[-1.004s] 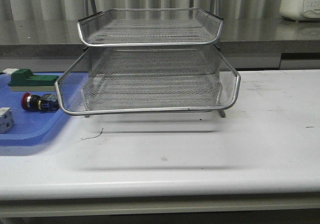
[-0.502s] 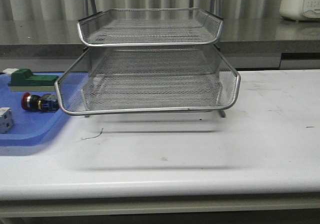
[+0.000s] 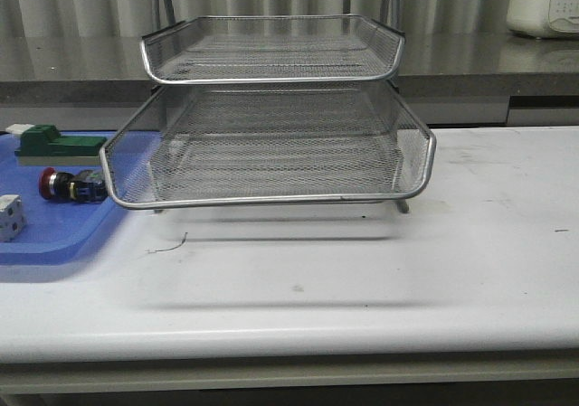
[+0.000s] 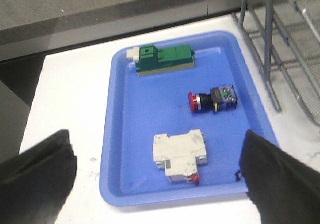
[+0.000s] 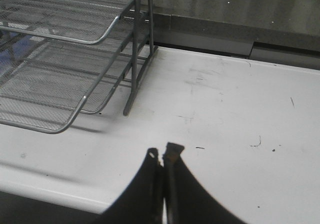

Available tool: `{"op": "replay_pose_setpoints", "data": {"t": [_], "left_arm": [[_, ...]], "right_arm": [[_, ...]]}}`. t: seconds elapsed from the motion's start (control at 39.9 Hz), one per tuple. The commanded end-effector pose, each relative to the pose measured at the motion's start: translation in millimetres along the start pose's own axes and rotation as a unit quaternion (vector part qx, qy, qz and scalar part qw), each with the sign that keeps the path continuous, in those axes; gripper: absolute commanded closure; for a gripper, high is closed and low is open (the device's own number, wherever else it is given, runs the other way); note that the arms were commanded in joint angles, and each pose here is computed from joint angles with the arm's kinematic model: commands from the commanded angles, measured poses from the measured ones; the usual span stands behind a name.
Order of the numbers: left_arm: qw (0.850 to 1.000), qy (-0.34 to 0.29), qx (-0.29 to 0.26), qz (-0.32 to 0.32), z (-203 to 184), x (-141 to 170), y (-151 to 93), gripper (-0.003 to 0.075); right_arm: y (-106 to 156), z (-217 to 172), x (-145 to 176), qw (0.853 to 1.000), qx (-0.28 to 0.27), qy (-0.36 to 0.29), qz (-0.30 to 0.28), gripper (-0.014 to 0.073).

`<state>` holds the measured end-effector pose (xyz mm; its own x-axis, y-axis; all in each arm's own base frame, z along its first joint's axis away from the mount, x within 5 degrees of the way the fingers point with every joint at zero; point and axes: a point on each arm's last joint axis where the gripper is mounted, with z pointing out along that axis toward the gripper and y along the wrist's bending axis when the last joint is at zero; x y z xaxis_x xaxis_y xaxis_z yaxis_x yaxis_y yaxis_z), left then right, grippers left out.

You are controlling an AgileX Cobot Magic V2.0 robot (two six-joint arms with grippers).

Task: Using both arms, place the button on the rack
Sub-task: 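Release the tier and raise the right gripper away from the rack, then lower the left gripper onto the red button and grasp its base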

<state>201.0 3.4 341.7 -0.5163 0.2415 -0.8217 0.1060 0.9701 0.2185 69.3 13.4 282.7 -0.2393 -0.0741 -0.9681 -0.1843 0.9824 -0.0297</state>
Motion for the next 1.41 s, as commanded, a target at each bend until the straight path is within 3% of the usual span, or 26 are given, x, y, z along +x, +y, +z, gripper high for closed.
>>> {"op": "replay_pose_setpoints", "data": {"t": [0.0,0.25,0.4,0.65,0.95,1.38], "left_arm": [[0.998,0.023,0.006,0.057,17.9,-29.1,7.2,0.0103],[0.975,0.149,0.064,0.150,90.0,-56.2,12.3,0.0103],[0.963,0.153,0.092,0.203,123.5,-65.7,2.4,0.0103],[0.945,0.197,0.139,0.221,184.5,-69.5,-25.0,0.0103],[0.925,0.210,0.176,0.263,246.0,-61.9,-35.5,0.0103],[0.918,0.223,0.209,0.254,299.6,-54.0,-46.0,0.0103]], "right_arm": [[-1.4,-2.7,-15.1,0.999,0.007,-0.050,-0.004,0.0655],[-1.4,-2.7,-15.1,0.999,0.007,-0.050,-0.004,0.0655],[-1.4,-2.7,-15.1,0.999,0.007,-0.050,-0.004,0.0655],[-1.4,-2.7,-15.1,0.999,0.007,-0.050,-0.004,0.0655],[-1.4,-2.7,-15.1,0.999,0.007,-0.050,-0.004,0.0655],[-1.4,-2.7,-15.1,0.999,0.007,-0.050,-0.004,0.0655]]}}
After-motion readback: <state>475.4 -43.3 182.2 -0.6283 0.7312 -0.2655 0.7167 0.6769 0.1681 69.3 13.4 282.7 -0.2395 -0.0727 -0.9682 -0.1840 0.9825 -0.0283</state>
